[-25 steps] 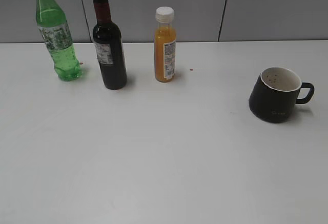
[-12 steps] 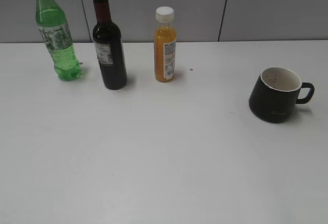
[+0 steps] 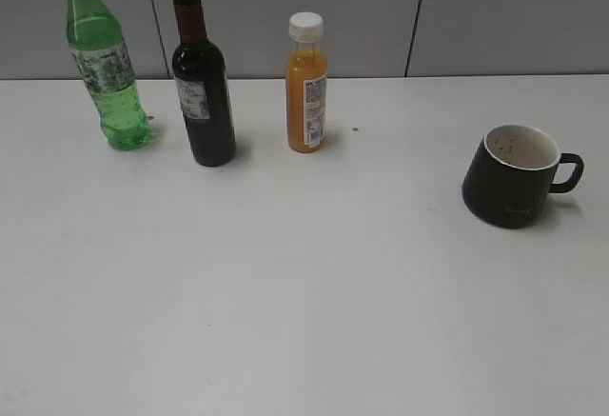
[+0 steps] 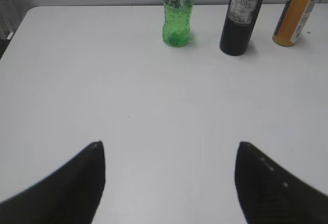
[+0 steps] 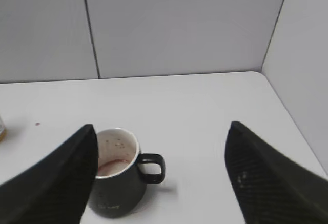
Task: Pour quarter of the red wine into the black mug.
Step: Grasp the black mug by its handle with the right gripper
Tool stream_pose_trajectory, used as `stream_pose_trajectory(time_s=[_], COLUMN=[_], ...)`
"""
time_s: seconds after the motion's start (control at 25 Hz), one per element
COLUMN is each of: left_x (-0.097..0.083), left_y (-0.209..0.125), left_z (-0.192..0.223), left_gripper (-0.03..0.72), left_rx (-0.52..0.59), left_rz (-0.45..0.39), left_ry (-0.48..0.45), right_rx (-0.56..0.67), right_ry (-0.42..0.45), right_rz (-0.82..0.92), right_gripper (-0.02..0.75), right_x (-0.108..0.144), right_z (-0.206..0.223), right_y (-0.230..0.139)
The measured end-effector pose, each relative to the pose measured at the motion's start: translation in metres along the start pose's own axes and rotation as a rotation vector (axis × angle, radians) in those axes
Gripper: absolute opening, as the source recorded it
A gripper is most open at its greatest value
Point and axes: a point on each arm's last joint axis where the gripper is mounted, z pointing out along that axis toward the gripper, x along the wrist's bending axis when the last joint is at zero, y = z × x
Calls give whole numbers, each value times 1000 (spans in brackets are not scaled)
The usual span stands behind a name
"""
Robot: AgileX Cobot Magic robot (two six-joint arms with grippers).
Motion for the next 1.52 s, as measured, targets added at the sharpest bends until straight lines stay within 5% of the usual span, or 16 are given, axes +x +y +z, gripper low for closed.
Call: stream_pose_trajectory(time_s=[0.32, 0.72, 1.04, 1.28, 1.52], left_x=[0, 0, 0, 0, 0], left_y=[0, 0, 0, 0, 0], left_z=[0, 0, 0, 0, 0], left_gripper=[589, 589, 589, 589, 589], left_rx=[0, 0, 0, 0, 0], left_rz=[-1, -1, -1, 0, 0], left_ry=[0, 0, 0, 0, 0], right_rx=[-70, -173, 54, 64, 27], right_ry=[9, 13, 68, 57, 167], right_rz=[-93, -43, -55, -61, -44], right_gripper=[582, 585, 586, 586, 586], right_x=[18, 22, 23, 15, -8], right_z=[40, 50, 62, 64, 82], right_y=[-9, -96, -143, -145, -135])
